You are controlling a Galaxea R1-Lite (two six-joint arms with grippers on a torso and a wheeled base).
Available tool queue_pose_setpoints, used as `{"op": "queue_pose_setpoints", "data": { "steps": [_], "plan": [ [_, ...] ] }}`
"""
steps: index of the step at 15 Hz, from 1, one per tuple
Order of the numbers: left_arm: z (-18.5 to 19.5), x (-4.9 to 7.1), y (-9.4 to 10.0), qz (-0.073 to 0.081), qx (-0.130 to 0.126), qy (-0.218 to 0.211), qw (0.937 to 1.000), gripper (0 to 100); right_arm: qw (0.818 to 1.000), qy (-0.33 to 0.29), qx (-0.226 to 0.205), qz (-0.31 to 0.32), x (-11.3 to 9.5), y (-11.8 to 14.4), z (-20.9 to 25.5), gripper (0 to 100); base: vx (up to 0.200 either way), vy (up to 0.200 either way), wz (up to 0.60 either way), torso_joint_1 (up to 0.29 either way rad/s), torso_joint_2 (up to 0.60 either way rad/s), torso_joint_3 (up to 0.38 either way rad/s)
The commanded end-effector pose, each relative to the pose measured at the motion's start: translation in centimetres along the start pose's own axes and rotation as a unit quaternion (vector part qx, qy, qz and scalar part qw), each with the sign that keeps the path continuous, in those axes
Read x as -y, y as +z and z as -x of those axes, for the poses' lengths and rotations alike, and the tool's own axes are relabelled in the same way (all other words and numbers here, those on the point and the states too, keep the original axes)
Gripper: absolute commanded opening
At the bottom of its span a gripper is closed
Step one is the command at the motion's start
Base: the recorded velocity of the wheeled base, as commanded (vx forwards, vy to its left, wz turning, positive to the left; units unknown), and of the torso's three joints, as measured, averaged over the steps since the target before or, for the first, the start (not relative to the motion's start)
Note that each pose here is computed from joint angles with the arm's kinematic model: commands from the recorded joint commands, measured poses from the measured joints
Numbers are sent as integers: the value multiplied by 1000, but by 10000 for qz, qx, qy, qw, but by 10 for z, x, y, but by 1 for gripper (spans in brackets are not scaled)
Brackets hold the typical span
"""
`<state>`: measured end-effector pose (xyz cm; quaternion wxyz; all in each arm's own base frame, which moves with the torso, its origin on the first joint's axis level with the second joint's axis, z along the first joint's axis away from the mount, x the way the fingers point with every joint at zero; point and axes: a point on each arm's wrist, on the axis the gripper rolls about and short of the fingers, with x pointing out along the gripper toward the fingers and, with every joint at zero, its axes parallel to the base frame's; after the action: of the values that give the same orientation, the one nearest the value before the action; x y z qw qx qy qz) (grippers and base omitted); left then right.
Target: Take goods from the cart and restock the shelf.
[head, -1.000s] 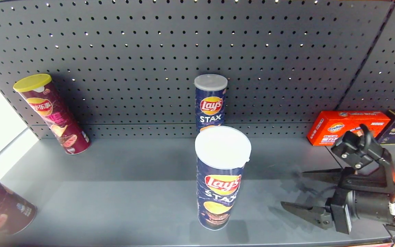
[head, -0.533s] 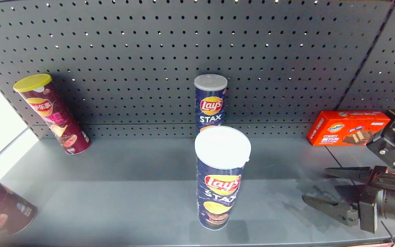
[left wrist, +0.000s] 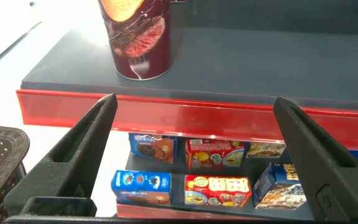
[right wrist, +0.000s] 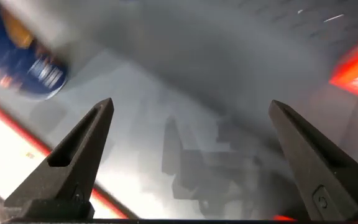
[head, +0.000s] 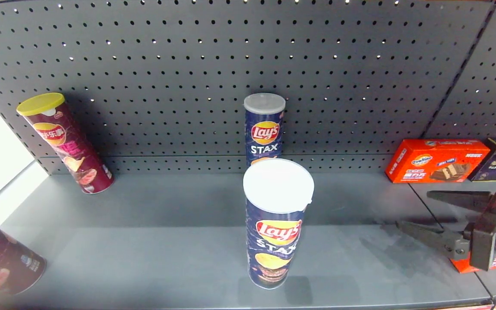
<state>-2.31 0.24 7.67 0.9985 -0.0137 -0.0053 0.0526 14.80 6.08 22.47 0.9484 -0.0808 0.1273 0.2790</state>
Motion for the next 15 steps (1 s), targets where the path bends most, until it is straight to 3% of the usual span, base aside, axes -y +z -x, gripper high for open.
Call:
{"op": "queue_pose_setpoints", "data": {
  "steps": [1,4,10,12,14,15],
  "plan": [
    [0,0,0,3,0,3,10000,100,9910,-901,983,98,12,22,43,100,0,0,0,0,0,0],
    [0,0,0,3,0,3,10000,100,9744,-1573,1596,165,-1,7,91,100,0,0,0,0,0,0],
    [0,0,0,-5,0,-20,10000,100,9621,-1802,2034,214,-47,-156,131,100,0,0,0,0,0,0],
    [0,0,0,-5,0,-20,10000,100,9640,-1753,1997,6,-49,-164,130,100,0,0,0,0,0,0],
    [0,0,0,-5,0,-20,10000,100,9727,-1649,1620,-195,-49,-172,127,100,0,0,0,0,0,0],
    [0,0,0,-5,0,-20,10000,100,9779,-1668,1229,-273,-49,-179,125,100,0,0,0,0,0,0]
  ]
}}
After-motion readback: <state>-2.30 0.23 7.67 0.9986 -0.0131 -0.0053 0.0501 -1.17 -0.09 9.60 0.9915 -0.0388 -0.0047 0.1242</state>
